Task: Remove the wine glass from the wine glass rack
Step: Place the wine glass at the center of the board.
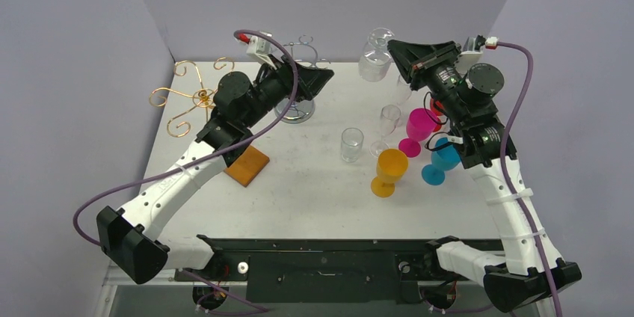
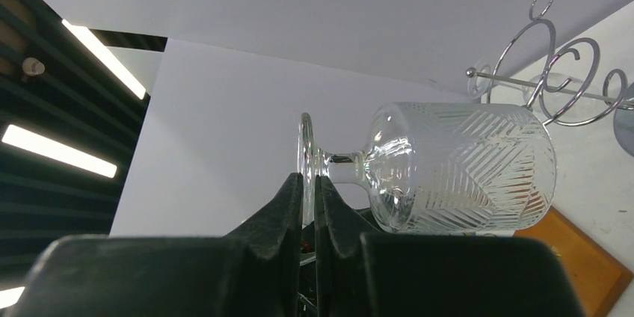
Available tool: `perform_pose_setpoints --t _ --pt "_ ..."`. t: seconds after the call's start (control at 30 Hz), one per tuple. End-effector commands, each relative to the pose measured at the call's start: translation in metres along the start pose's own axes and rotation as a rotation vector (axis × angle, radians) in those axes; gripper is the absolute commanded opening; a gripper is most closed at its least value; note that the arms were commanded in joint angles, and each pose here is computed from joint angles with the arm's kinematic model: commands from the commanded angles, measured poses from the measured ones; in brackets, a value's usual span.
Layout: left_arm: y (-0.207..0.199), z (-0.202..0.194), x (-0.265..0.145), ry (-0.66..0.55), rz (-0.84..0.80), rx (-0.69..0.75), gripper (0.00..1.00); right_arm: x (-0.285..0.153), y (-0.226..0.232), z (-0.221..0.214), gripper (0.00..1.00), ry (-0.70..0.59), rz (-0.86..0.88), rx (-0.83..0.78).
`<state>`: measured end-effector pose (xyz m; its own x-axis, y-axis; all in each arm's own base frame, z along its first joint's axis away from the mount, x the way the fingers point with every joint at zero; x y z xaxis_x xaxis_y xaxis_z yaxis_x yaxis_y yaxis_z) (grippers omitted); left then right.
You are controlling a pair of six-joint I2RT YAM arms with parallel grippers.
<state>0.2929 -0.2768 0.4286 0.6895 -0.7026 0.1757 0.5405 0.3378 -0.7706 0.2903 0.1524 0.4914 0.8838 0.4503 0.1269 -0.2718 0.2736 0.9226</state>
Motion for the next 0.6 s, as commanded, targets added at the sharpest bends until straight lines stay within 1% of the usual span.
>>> perform_pose_setpoints --t 0.0,0.2,0.23,0.3,0.57 --pt "-0.022 0.014 0.005 -0.047 -0.160 0.011 0.60 -0.030 0.071 0.018 0.00 -0.056 0.232 0.008" --pt "-0.029 0.012 0.015 -0.036 -0.241 0.007 0.66 -0.035 0.088 0.020 0.00 -0.047 0.307 0.055" --pt "-0.033 0.014 0.015 -0.044 -0.271 0.010 0.68 -0.036 0.089 0.020 0.00 -0.047 0.311 0.058" --pt "-0.037 0.010 0.018 -0.022 -0.316 0.001 0.70 -0.038 0.091 0.020 0.00 -0.045 0.325 0.073" --pt "-0.046 0.006 0.025 -0.003 -0.430 -0.068 0.76 -0.041 0.104 0.023 0.00 -0.043 0.380 0.126"
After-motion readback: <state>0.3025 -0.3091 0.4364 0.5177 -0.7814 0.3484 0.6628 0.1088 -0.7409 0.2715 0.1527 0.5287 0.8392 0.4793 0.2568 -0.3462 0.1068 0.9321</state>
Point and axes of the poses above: each gripper's point midway between its finger pads, its own x axis out along the fingers, its own y axis along the line the jaws close on, z = x × y, the point moved 4 cm from there along -x, back along the fingers, and after that the axes turned 12 degrees about -x, right-handed, at the moved point
